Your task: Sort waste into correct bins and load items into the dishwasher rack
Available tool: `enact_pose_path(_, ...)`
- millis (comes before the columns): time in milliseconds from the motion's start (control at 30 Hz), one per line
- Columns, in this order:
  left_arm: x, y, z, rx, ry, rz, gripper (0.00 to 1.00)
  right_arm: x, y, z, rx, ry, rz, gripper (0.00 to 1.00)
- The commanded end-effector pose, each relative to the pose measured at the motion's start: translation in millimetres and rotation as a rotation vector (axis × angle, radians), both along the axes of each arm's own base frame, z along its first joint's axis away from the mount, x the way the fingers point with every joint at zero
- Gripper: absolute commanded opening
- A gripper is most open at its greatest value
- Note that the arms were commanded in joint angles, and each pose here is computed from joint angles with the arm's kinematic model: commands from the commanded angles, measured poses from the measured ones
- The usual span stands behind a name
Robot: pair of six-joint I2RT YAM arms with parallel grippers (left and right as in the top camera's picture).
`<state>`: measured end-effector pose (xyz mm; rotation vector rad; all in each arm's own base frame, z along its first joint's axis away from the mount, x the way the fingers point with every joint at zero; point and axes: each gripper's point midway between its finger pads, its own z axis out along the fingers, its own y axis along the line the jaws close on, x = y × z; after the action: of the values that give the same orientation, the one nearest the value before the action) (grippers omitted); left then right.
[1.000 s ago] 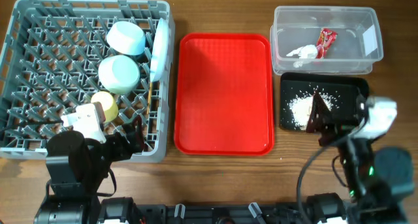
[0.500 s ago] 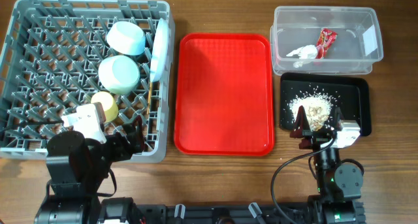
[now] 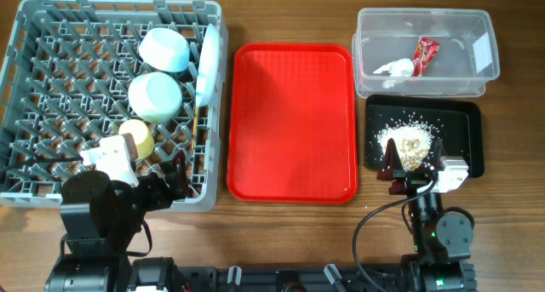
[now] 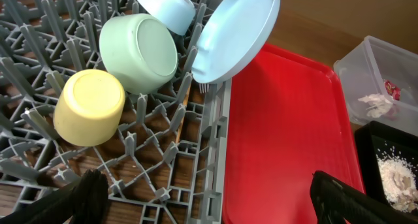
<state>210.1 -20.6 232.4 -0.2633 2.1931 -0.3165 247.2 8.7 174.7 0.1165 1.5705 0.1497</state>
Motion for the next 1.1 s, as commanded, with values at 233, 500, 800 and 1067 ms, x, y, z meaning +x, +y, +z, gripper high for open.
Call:
enact_pose_path(233, 20, -18, -34, 0.02, -0.484, -0.085, 1.0, -1, 1, 3, -0.01, -0.012, 0.011, 1.0)
enact_pose_path(500, 35, -8, -55, 0.044, -0.642, -0.019, 1.0, -1, 1, 3, -0.01, -0.012, 0.011, 1.0)
enact_pose_path(800, 34, -10, -75, 0.045, -0.561, -0.035, 1.0, -1, 1, 3, -0.009, -0.012, 0.011, 1.0)
enact_pose_path(1067, 34, -10, -75, 0.045, -0.56, -0.035, 1.0, -1, 1, 3, -0.01, -0.012, 0.011, 1.0)
